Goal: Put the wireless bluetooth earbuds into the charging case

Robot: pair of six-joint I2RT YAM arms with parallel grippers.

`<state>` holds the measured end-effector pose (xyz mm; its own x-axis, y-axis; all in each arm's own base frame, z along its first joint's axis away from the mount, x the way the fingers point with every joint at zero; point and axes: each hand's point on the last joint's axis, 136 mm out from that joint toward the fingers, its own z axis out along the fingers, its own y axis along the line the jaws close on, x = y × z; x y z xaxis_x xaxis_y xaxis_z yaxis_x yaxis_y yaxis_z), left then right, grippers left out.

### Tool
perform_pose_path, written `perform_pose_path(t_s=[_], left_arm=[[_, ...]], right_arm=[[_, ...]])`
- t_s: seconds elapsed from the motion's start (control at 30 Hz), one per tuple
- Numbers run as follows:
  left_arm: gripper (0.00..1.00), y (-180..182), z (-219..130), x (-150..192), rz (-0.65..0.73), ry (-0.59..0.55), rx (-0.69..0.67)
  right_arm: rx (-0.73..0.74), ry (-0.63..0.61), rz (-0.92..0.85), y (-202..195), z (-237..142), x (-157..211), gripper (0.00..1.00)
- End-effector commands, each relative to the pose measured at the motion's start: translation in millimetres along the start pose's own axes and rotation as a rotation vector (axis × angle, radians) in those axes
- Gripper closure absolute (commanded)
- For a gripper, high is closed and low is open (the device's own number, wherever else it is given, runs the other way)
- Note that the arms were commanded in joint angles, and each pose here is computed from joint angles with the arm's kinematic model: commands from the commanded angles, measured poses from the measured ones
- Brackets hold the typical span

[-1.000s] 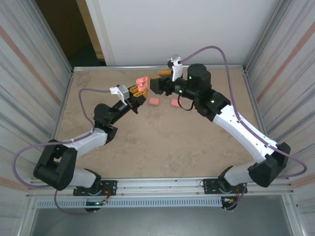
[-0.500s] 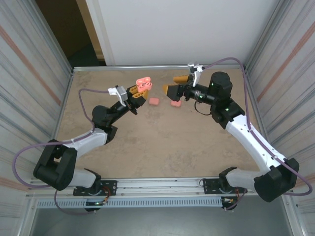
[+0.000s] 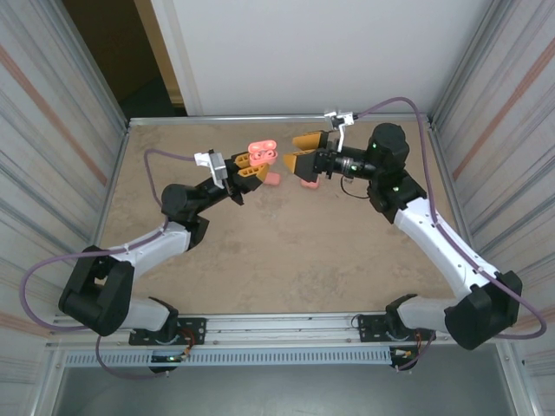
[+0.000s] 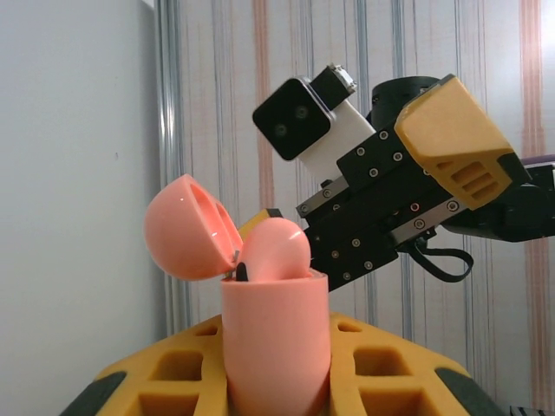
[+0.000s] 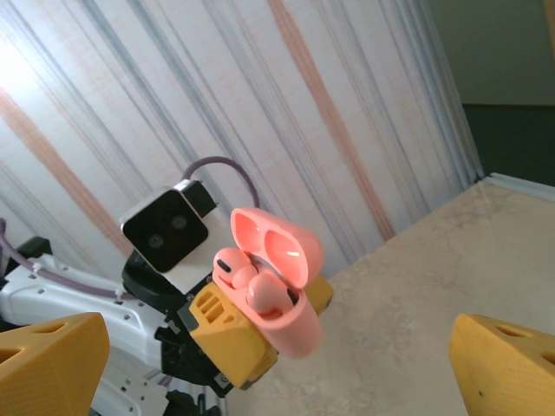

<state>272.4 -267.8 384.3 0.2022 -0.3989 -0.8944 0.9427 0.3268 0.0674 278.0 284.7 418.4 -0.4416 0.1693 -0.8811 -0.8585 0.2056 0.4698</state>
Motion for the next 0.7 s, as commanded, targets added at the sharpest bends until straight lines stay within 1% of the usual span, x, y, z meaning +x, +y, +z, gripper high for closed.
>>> perform_pose_path(t_s=[0.0, 0.33, 0.67], left_arm=[[1.00, -10.2, 6.7, -17.3, 0.040, -0.047, 0.055], [1.00, -9.0, 11.0, -13.4, 0.028, -0.043, 0.060], [1.00, -5.0, 13.2, -9.2, 0.020, -0.039, 0.052]], right_arm=[[-0.084, -0.001, -0.039, 22.3, 7.2, -11.6, 0.01], [-0.163, 0.028, -0.069, 41.3, 23.7, -12.5, 0.01], [-0.215, 0.038, -0.101, 57.2, 25.7, -13.6, 0.01]])
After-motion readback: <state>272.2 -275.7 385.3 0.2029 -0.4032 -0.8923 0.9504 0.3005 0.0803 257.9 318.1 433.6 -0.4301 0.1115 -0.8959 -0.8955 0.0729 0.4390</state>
